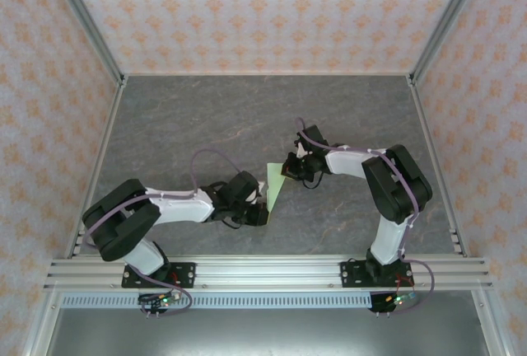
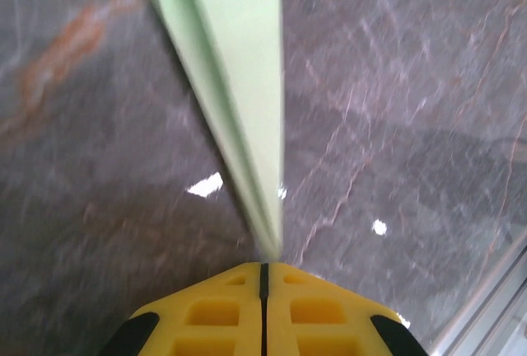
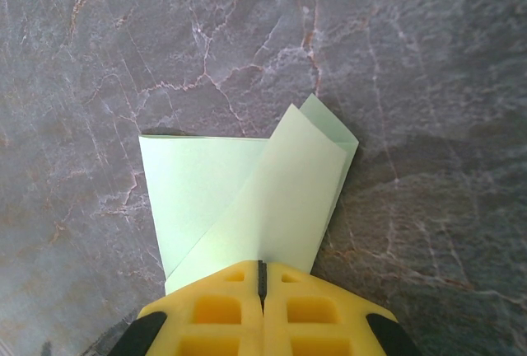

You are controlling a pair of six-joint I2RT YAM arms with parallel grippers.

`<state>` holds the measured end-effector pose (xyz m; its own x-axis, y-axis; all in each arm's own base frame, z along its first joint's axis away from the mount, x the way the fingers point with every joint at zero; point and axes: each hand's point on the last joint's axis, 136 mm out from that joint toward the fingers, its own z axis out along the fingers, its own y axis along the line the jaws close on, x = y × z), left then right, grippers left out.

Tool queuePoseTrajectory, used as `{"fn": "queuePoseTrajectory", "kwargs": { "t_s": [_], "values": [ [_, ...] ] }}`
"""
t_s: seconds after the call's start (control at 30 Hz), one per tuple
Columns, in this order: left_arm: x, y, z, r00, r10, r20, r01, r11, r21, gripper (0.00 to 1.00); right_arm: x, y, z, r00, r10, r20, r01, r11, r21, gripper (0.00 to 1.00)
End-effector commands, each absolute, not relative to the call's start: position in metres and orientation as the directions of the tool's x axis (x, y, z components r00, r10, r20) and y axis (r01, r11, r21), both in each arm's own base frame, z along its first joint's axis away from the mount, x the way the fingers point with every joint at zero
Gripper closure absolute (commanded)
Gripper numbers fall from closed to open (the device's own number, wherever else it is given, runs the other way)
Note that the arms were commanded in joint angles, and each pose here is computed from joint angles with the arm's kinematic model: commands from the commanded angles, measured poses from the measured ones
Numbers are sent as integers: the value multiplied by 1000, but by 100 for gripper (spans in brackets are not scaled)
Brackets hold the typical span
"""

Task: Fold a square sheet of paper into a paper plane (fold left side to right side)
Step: Fold the wing for the fifth time at the center of the table.

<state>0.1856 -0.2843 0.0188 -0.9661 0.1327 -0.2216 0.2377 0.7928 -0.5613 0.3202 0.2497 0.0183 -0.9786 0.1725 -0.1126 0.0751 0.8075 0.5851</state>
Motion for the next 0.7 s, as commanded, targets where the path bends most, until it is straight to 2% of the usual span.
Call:
{"fn": "queuePoseTrajectory", "kwargs": {
  "t_s": [0.0,0.23,0.43,0.67],
  "values": [
    [180,-277,35,-965,138,-222,242,795,-556,92,309,223,-18,-979,188,-75,135,885,445,97],
    [217,-284,71,-955,75,-286,238,769,-593,91,310,225,-17,-980,184,-73,132,881,454,97],
    [245,-308,64,-955,98,-282,256,754,-604,90,310,226,-16,-981,179,-71,128,882,454,97],
    [269,-322,47,-952,118,-284,264,788,-557,90,309,228,-18,-982,176,-63,128,879,459,97]
  ]
}}
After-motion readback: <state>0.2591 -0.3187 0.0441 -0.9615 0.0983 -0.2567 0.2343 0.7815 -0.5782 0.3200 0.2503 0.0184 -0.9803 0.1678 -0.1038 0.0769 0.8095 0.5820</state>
